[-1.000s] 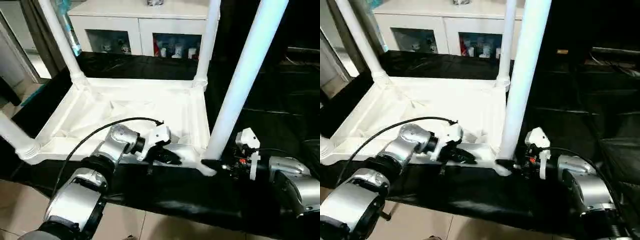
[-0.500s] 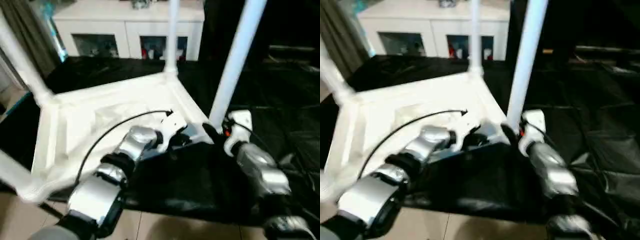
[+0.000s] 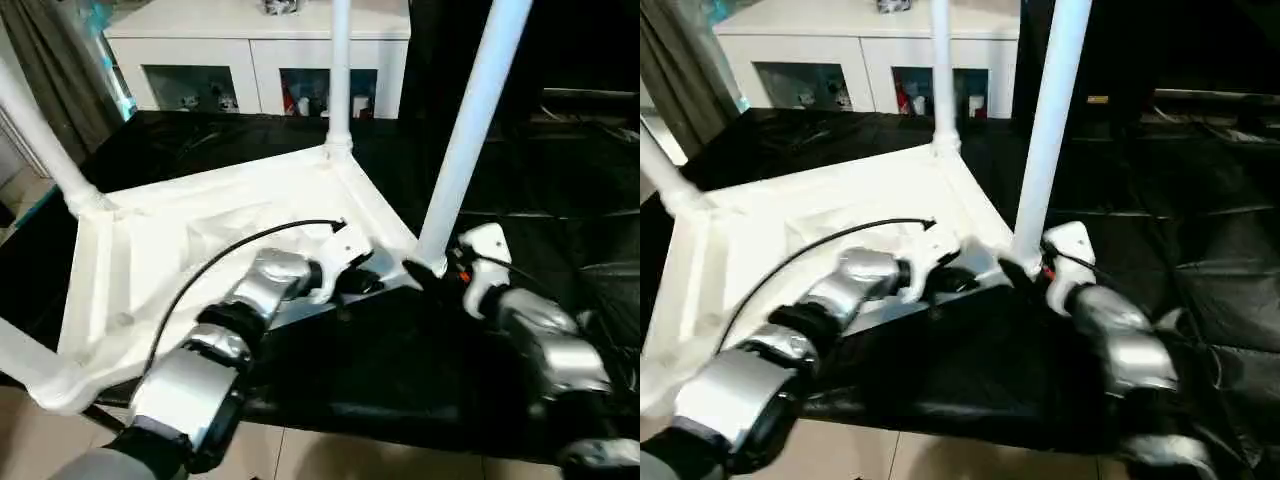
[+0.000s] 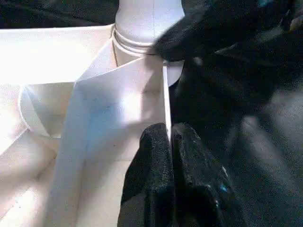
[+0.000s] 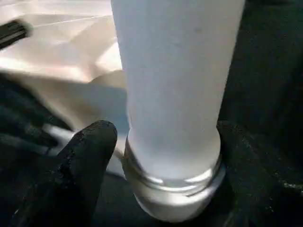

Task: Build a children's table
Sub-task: Rotate leg to tighten

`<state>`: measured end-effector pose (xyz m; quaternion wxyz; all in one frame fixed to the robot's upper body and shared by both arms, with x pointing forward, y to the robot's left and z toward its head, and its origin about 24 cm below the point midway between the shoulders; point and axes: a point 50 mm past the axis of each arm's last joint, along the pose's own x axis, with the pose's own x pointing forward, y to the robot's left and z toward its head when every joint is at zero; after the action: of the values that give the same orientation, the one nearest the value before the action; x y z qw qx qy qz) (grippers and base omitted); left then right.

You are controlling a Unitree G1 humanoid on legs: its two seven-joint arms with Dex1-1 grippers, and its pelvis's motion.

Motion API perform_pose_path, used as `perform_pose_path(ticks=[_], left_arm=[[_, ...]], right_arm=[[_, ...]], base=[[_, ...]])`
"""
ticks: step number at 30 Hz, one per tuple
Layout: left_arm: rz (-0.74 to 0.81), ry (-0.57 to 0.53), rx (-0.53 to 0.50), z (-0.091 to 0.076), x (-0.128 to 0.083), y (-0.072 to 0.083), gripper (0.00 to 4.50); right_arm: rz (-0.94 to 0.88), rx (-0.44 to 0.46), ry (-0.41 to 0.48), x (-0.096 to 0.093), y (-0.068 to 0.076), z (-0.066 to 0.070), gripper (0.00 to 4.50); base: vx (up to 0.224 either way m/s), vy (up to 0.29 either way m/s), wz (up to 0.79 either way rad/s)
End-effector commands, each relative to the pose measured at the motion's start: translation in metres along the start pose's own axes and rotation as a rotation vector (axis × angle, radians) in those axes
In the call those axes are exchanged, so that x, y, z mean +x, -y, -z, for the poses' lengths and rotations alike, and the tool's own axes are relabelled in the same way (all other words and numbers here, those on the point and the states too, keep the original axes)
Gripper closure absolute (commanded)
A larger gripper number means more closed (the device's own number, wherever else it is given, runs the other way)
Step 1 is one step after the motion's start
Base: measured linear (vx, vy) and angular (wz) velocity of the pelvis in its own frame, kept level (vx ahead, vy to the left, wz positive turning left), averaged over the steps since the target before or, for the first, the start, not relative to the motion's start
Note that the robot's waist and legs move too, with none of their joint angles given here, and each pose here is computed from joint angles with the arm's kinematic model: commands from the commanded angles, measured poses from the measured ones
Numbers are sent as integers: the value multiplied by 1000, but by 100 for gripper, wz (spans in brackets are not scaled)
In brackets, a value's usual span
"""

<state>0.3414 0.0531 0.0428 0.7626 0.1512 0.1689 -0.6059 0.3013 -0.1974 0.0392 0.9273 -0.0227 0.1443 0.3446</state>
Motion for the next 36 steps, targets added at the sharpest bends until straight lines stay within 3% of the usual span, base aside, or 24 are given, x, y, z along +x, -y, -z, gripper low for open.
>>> perform_pose_path(ticks=[1,4,5,9,10,14,15,19,21,25,28,29,36], left_arm=[[121,-1,67,-5,3,8,450],[160,1,67,-2,-4,7,450],[240,3,65,2,-15,8,450],[311,-11,61,7,-25,9,450],[325,-16,62,8,-27,9,450],[367,-23,51,13,-33,12,450],[370,-24,51,13,-34,12,450],[370,-22,52,14,-34,13,450],[349,-3,49,12,-31,13,450],[261,-1,58,10,-25,9,450],[105,6,51,4,-16,2,450],[-10,26,35,-5,-4,-2,450],[-159,55,-13,-24,23,0,450]], right_arm=[[-217,-12,-37,5,-22,3,81],[-260,-21,-46,-4,-18,2,81],[-292,-31,-36,-11,-14,-4,81],[-332,-28,-41,-16,-13,-4,81],[-342,-26,-43,-17,-14,-4,106],[-402,-14,-59,-18,-19,0,131],[-410,-12,-63,-18,-20,1,152],[-422,-3,-66,-17,-22,3,163],[-417,43,-48,-16,-25,5,184],[-357,63,-37,-11,-27,10,190],[-168,63,-55,1,-21,20,192],[7,94,-65,12,-18,29,193],[306,203,-52,38,-21,34,196]], base=[[0,0,0],[0,0,0],[0,0,0],[0,0,0],[0,0,0],[0,0,0],[0,0,0],[0,0,0],[0,0,0],[0,0,0],[0,0,0],[0,0,0],[0,0,0]])
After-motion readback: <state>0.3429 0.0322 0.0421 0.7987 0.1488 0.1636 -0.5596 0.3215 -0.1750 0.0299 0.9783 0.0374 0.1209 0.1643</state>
